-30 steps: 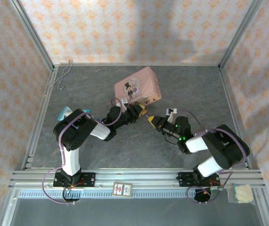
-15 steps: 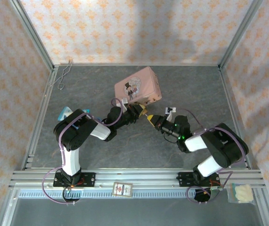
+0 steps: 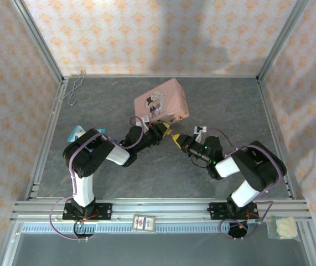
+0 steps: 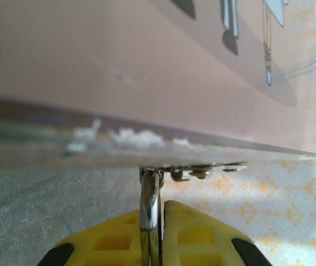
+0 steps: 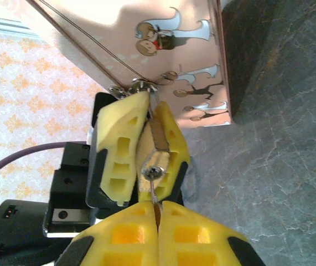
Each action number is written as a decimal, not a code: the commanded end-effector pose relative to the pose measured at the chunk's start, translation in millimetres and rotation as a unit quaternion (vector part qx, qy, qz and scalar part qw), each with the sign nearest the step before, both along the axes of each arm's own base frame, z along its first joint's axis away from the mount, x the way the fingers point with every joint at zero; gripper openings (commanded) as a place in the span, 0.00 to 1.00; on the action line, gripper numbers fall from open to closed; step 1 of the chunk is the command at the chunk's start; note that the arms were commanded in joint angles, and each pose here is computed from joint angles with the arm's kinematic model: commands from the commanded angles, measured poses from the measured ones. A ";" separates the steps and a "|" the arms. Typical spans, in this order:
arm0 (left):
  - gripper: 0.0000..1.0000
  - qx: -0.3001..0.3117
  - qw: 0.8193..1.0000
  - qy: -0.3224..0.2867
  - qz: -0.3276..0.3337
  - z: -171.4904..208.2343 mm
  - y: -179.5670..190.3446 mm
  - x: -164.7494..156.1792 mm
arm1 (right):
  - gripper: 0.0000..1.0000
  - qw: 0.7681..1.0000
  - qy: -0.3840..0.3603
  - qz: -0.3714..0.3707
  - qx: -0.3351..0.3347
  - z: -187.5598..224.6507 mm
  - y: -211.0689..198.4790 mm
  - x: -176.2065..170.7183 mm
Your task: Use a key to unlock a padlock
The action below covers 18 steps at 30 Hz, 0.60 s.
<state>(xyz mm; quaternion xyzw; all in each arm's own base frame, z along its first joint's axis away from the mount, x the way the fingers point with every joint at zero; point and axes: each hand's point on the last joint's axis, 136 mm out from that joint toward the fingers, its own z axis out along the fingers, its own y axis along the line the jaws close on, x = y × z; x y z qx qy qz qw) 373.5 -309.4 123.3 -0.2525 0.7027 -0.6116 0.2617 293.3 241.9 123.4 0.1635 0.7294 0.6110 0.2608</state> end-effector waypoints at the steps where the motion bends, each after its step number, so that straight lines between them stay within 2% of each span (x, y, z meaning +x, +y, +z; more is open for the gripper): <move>1: 0.00 -0.052 0.997 -0.048 -0.013 41.3 -8.0 -5.6 | 0.00 0.997 -0.061 -0.003 0.040 40.6 5.0 6.9; 6: 0.00 -0.060 0.997 -0.047 -0.017 41.5 -11.0 -5.4 | 0.00 0.997 -0.074 0.031 0.021 41.3 15.7 1.6; 10: 0.00 -0.066 0.996 -0.051 -0.023 47.0 -13.3 -6.7 | 0.00 0.998 -0.059 0.021 0.008 28.3 14.1 4.8; 18: 0.00 -0.068 0.996 -0.051 -0.036 50.7 -17.3 -15.2 | 0.00 0.998 -0.063 0.016 0.009 27.6 18.5 19.4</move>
